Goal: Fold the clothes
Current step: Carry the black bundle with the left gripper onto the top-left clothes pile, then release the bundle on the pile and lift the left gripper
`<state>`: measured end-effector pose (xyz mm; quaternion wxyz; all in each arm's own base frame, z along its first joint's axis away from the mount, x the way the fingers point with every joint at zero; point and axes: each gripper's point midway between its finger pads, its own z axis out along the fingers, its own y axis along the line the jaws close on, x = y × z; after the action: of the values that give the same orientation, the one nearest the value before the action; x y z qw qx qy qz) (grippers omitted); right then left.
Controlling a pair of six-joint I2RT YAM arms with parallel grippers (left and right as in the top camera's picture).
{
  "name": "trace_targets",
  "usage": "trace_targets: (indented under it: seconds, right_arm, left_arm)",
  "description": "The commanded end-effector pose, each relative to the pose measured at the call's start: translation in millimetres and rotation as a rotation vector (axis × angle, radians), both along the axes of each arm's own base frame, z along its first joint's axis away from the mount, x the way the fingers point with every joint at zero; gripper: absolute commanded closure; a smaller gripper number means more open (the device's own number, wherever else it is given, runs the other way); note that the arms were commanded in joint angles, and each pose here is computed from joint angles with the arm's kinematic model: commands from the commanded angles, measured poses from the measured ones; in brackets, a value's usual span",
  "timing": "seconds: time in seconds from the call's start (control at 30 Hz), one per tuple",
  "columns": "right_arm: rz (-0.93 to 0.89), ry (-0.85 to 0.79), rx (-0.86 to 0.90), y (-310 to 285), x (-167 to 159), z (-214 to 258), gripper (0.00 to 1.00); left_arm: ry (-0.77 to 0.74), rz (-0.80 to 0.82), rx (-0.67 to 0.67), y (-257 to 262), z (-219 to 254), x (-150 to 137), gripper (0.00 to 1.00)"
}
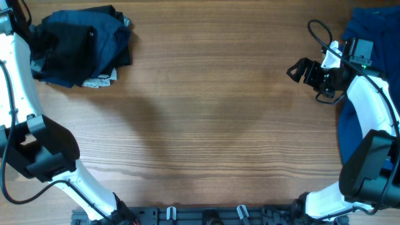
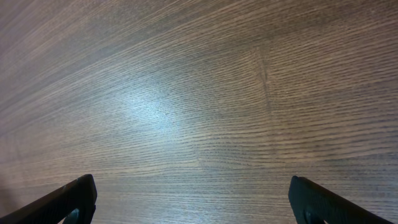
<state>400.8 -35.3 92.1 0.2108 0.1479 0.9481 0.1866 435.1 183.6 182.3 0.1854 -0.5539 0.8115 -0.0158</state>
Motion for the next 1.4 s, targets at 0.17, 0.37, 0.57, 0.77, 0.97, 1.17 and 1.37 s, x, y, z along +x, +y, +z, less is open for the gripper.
trace_targets:
  seconds: [0.17,0.37,0.57,0.77,0.97,1.17,1.37]
  right_arm:
    - [-0.005,-0.003,-0.010,-1,-2,1,0.00]
    - [-0.005,-0.003,-0.010,-1,-2,1,0.00]
    - [-0.005,-0.003,-0.010,-1,-2,1,0.00]
    - [-0.005,-0.003,-0.010,-1,-2,1,0.00]
    - [-0.005,-0.003,-0.010,-1,-2,1,0.00]
    - [-0.005,-0.003,-0.010,-1,-2,1,0.00]
    - [-0.005,-0.003,-0.010,-1,-2,1,0.00]
  left_arm:
    - [-0.028,-0.036,0.039,6,17,-1,0.17]
    - [-0.273,-0.148,-0.008,-8,44,50,0.52]
    - [-0.325,-0.235,0.082,11,35,78,0.96]
    - [-0.202,-0.184,0.049,44,-32,73,0.96]
    - [-0.132,-0.147,0.018,65,-68,61,0.96]
    - [-0.217,-0.223,0.013,56,-48,74,0.96]
    - [-0.451,-0.366,0.008,1,53,88,0.96]
